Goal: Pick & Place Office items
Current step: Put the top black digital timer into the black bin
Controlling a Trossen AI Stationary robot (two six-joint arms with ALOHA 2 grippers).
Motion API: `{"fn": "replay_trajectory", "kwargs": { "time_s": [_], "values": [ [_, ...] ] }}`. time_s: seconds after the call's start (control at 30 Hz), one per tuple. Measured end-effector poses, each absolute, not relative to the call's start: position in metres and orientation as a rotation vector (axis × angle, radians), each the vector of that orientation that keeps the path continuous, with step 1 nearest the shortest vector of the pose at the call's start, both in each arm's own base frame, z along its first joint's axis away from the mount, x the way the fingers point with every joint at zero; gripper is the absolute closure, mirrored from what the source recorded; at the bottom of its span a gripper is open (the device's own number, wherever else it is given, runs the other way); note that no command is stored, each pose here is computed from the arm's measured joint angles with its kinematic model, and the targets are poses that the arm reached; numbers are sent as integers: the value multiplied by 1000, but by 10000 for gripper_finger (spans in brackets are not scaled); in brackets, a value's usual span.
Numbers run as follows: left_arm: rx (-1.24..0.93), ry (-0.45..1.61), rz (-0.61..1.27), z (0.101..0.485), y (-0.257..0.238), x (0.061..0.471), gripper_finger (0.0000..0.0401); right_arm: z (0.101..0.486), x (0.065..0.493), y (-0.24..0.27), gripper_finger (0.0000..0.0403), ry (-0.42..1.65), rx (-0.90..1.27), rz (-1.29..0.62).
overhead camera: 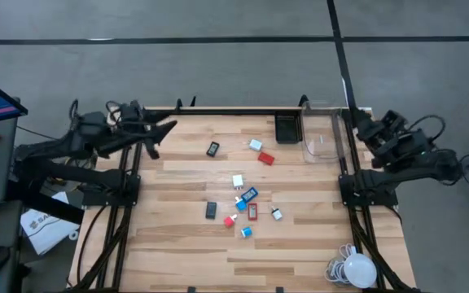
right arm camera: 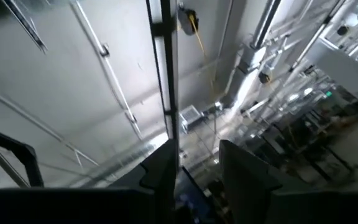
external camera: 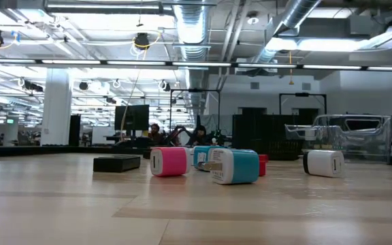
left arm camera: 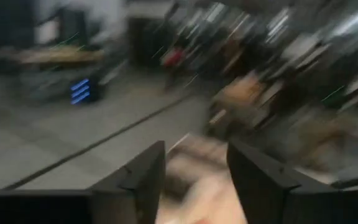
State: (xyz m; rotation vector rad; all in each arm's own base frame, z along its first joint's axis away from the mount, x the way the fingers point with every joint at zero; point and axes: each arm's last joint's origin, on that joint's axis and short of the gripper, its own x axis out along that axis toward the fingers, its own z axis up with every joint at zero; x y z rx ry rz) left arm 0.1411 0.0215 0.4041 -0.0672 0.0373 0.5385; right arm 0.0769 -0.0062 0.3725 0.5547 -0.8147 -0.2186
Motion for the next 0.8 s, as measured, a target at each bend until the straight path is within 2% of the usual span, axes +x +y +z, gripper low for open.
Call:
{"fn": "replay_trajectory", "kwargs": {
  "time_s": [0.13, 0.23, 0.43, 0.5, 0.6, 0.7, 0.8],
  "values": [
    [73, 333, 695, 413, 26, 152, 167, 410, 78, -5, 284, -660, 513, -277],
    [126, 609, 760, 398, 28, 162, 146, 436, 72, -6, 279, -559, 496, -310],
    [-163, 975, 807, 344, 21, 172, 135, 467, 64, -6, 273, -419, 509, -360],
    [-231, 969, 827, 324, 16, 179, 136, 467, 64, -7, 273, -371, 511, -393],
    [-331, 847, 851, 295, 13, 194, 135, 466, 63, -8, 273, -342, 504, -447],
    [-466, 686, 860, 265, 20, 215, 132, 466, 62, -9, 273, -346, 507, -469],
    [-545, 625, 851, 237, 35, 232, 132, 466, 63, -9, 266, -343, 500, -471]
  ]
}}
